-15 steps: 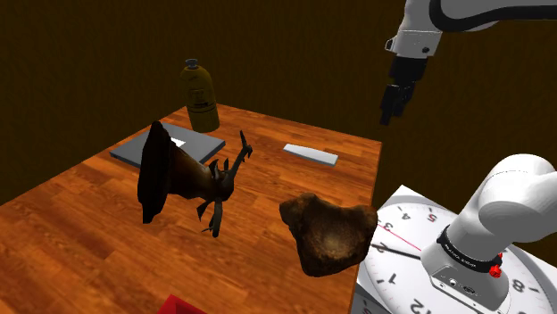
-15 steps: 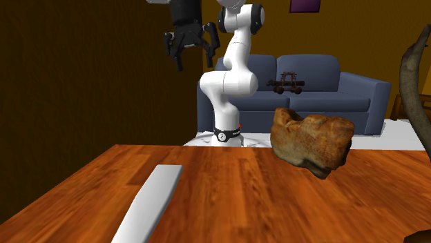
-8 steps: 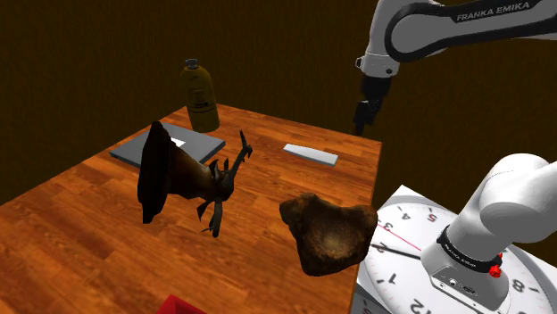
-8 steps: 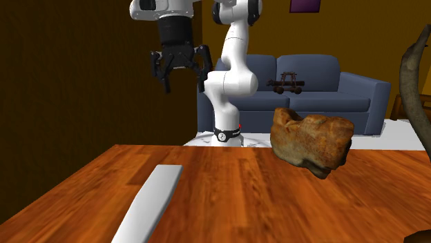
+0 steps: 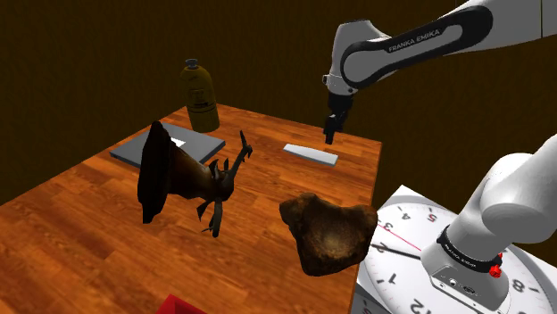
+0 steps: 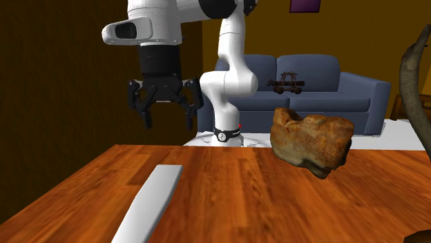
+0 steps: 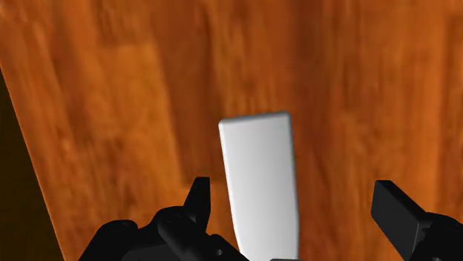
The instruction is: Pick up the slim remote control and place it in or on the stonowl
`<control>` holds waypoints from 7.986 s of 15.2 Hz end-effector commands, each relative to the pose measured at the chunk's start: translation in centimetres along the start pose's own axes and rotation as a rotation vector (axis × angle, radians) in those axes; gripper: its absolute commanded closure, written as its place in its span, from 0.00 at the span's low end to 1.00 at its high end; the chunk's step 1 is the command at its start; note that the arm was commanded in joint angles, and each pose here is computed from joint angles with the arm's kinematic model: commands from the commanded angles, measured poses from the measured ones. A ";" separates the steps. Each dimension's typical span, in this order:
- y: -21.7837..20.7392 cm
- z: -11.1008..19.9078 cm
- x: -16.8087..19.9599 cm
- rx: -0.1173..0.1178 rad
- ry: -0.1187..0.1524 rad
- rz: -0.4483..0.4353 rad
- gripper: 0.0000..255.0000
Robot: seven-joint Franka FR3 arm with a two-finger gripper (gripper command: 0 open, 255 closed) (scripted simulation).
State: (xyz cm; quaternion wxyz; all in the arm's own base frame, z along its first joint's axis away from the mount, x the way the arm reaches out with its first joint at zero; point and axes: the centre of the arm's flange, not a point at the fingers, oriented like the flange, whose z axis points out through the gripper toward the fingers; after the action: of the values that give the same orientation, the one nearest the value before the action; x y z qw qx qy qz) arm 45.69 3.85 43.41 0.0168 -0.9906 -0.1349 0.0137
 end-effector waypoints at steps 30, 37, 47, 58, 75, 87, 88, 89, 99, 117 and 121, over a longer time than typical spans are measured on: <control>-0.2 10.5 8.5 -0.047 0.013 -0.122 1.00; -0.3 8.4 8.5 -0.047 0.013 -0.122 1.00; -0.5 3.1 8.4 -0.047 0.013 -0.122 1.00; -0.7 -2.7 8.2 -0.047 0.013 -0.122 1.00; -1.0 -11.6 8.0 -0.047 0.013 -0.122 1.00; -14.8 -11.0 0.2 -0.047 0.013 -0.122 1.00; -15.9 -10.9 -0.5 -0.047 0.013 -0.122 1.00; -17.0 -10.9 -1.2 -0.047 0.013 -0.122 1.00; -28.5 -10.4 -7.7 -0.047 0.013 -0.122 1.00; -35.5 -4.3 -11.7 -0.047 0.013 -0.122 1.00; -35.5 -2.8 -11.7 -0.047 0.013 -0.122 1.00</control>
State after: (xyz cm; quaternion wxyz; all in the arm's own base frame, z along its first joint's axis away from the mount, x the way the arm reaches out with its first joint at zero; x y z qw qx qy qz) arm 25.05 34.78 47.97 -0.0048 -0.9808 -0.1950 0.0034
